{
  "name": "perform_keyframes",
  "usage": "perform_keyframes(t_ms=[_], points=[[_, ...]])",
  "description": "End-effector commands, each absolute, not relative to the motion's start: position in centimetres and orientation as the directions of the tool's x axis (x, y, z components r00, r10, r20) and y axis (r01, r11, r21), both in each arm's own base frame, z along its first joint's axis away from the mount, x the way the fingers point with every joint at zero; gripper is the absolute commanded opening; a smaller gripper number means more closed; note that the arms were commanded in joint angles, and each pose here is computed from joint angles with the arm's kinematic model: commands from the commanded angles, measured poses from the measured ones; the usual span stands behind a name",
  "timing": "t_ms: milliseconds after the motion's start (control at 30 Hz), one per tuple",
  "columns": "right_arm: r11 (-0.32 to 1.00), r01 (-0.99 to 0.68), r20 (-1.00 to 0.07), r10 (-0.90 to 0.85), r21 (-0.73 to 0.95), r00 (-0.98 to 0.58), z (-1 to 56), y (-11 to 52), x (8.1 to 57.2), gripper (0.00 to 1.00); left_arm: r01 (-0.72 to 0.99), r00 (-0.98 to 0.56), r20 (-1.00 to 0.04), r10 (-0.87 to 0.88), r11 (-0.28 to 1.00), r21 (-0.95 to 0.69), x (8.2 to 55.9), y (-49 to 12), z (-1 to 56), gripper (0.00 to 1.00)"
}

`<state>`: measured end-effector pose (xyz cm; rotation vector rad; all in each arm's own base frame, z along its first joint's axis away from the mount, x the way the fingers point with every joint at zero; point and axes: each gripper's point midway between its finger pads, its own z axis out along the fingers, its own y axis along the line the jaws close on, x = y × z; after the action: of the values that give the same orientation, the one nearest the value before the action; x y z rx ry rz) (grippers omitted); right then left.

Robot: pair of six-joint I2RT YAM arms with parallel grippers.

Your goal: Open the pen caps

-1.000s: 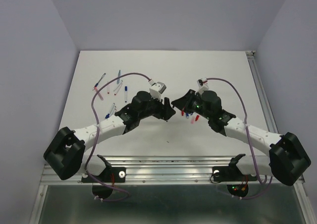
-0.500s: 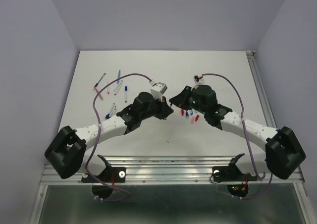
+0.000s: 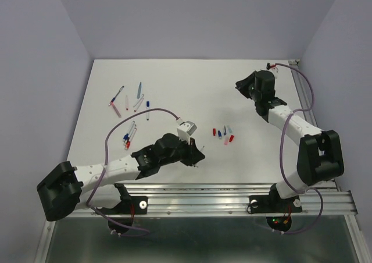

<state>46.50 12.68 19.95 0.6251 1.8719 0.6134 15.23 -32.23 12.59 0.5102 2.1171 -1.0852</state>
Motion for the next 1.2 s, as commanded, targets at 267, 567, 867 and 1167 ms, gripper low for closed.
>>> perform_keyframes(t_ms=[267, 567, 867, 1167], points=[[0.821, -0.05, -0.659, 0.419, 0.569, -0.625, 12.0, 18.5, 36.6, 0.01, 0.38, -0.646, -0.755, -0.115, 0.81, -0.448, 22.3, -28.7, 13.6, 0.0], [0.904, -0.081, -0.664, 0.245, 0.42, -0.706, 7.5, 20.3, 29.1, 0.05, 0.279, -0.684, -0.716, -0.139, 0.857, -0.433, 26.0, -26.7, 12.5, 0.0], [0.927, -0.092, -0.636, 0.174, 0.363, -0.752, 4.4, 21.1, 28.2, 0.08, 0.174, -0.644, -0.739, -0.198, 0.903, -0.393, 27.8, -23.5, 13.4, 0.0], [0.949, -0.049, -0.632, 0.168, 0.31, -0.757, 3.5, 20.4, 28.7, 0.23, 0.14, -0.643, -0.736, -0.212, 0.912, -0.385, 27.7, -22.6, 13.6, 0.0]])
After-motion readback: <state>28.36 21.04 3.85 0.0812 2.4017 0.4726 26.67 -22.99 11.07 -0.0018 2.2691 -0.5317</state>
